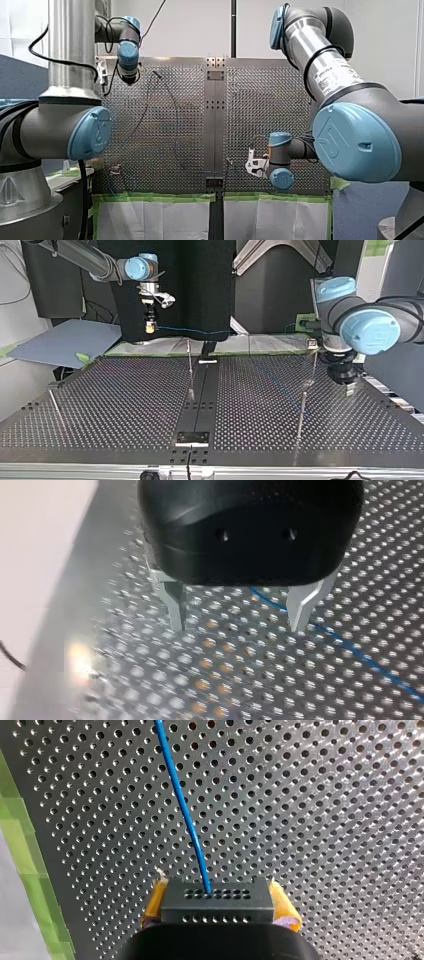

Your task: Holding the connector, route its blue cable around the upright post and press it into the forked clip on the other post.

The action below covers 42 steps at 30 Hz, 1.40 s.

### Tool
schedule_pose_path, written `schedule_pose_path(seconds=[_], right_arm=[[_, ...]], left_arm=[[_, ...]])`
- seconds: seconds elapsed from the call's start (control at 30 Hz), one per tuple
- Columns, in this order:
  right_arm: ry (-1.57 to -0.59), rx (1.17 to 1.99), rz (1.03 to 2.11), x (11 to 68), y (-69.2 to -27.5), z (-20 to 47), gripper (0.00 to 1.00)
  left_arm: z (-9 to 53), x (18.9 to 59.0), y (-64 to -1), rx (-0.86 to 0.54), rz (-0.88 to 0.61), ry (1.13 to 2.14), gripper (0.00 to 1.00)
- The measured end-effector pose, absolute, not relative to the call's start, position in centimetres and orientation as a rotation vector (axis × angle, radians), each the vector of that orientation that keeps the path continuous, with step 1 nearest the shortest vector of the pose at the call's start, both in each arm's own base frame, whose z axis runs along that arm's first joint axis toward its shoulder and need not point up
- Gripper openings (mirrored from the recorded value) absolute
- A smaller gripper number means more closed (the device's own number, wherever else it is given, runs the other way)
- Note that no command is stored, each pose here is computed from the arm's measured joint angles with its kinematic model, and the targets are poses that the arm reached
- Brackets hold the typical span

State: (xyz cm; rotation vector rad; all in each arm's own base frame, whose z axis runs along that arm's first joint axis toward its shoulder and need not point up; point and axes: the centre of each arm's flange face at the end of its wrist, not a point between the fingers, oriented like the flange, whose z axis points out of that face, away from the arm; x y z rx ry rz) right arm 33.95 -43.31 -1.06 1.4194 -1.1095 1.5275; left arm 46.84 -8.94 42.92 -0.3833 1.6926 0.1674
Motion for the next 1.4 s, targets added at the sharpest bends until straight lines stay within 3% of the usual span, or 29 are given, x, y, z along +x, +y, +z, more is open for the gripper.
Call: schedule_pose_path(seconds=[0.47, 1.07, 1.4], right_arm=[[-1.099, 1.434, 1.527, 34.3, -43.2, -1.1, 0.00], [-1.095, 1.442, 1.521, 34.4, -43.1, -1.1, 0.00], [-1.093, 1.441, 1.521, 34.4, -43.2, -1.1, 0.00]], left_arm=[[52.1, 43.1, -11.7, -0.221, 0.154, 1.617, 0.98], [63.2, 34.8, -15.4, -0.051, 0.037, 1.491, 0.98], [60.0, 34.4, -15.8, -0.032, 0.057, 1.633, 0.98]])
